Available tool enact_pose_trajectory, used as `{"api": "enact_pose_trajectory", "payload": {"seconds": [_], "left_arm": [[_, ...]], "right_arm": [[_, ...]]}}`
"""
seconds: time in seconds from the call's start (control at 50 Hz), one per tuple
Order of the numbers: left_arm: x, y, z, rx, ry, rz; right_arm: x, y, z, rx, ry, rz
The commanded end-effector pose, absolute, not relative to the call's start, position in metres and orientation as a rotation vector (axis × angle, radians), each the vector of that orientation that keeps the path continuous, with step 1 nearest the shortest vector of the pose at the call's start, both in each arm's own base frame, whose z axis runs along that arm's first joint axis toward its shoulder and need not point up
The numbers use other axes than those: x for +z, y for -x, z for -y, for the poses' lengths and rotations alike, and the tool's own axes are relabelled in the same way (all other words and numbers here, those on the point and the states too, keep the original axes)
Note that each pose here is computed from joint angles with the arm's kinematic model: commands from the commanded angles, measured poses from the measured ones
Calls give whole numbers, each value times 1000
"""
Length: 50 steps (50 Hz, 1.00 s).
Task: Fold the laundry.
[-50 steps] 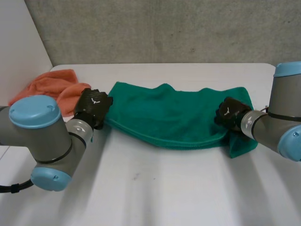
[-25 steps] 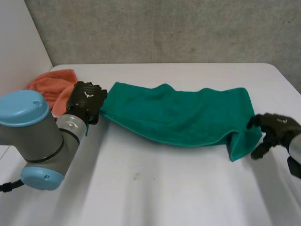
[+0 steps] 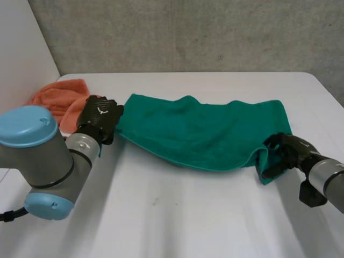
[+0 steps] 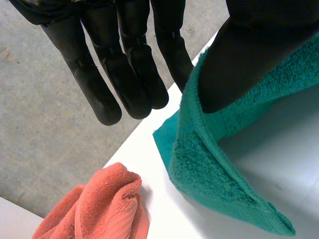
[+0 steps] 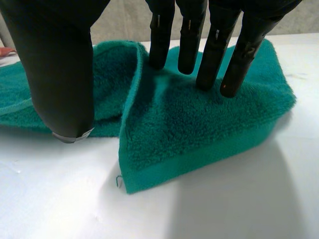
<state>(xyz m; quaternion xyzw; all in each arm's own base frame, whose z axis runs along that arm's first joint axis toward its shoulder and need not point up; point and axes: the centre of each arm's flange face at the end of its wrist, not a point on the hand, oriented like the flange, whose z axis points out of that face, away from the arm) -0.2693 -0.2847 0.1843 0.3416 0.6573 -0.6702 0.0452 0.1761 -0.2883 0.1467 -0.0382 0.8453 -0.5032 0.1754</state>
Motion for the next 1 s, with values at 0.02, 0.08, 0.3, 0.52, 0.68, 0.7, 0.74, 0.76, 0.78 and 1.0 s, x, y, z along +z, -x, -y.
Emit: {"api": "enact_pose_trajectory", "payload": {"seconds": [0.02, 0.08, 0.3, 0.52, 0.68, 0.7, 0.74, 0.76, 0.78, 1.0], "left_arm": [[183, 270, 285, -2044, -1048, -2011], [183, 270, 284, -2043, -1050, -2012], [182, 269, 285, -2042, -1051, -2014], [184, 269, 281, -2042, -1055, -2015], [183, 268, 280, -2038, -1057, -2018], [183, 268, 280, -2037, -1058, -2016], [183, 268, 280, -2037, -1058, -2019], [183, 268, 280, -2036, -1059, -2018], [183, 268, 280, -2037, -1058, -2019], [182, 268, 279, -2032, -1065, -2022]], "right_arm": [[141, -190, 298, -1429, 142, -2393], [138, -195, 300, -1432, 151, -2398], [128, -199, 308, -1502, 153, -2466], [130, -212, 312, -1541, 192, -2448], [125, -226, 311, -1528, 225, -2444], [126, -228, 310, -1529, 228, -2441], [128, -230, 308, -1534, 233, -2433], [129, -231, 308, -1537, 233, -2431], [130, -231, 307, -1537, 235, -2430], [122, -237, 311, -1541, 254, -2435]]}}
